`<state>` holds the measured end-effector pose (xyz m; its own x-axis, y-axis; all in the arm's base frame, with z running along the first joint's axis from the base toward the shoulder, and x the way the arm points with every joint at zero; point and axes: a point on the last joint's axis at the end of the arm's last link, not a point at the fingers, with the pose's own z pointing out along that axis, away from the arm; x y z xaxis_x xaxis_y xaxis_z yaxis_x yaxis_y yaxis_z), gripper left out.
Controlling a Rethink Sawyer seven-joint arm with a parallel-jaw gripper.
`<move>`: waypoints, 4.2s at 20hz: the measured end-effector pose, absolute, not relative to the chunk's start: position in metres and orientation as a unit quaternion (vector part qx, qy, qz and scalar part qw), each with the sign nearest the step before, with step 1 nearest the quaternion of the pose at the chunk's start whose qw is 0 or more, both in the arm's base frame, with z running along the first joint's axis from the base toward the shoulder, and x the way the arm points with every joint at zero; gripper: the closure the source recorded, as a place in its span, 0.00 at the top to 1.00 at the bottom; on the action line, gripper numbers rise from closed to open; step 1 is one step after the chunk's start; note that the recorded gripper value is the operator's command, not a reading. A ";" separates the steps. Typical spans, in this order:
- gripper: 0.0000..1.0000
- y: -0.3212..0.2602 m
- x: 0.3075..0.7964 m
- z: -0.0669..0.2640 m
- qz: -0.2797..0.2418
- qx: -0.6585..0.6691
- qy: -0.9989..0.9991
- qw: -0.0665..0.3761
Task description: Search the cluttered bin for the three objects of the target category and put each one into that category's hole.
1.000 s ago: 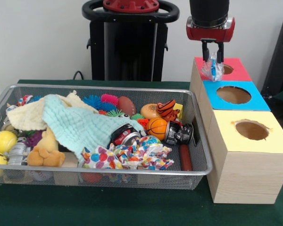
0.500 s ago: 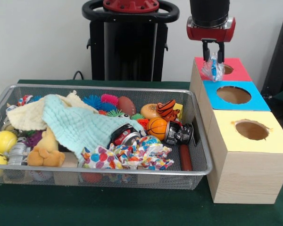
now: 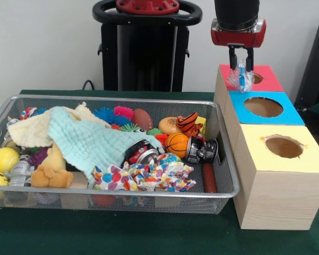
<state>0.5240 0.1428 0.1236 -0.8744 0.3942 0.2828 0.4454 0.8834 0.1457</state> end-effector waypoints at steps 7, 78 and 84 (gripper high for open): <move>0.00 0.142 0.531 0.126 -0.105 -0.219 -0.963 0.116; 1.00 0.149 0.592 0.128 -0.098 -0.211 -0.971 0.057; 1.00 0.146 0.597 0.129 -0.098 -0.213 -0.971 0.052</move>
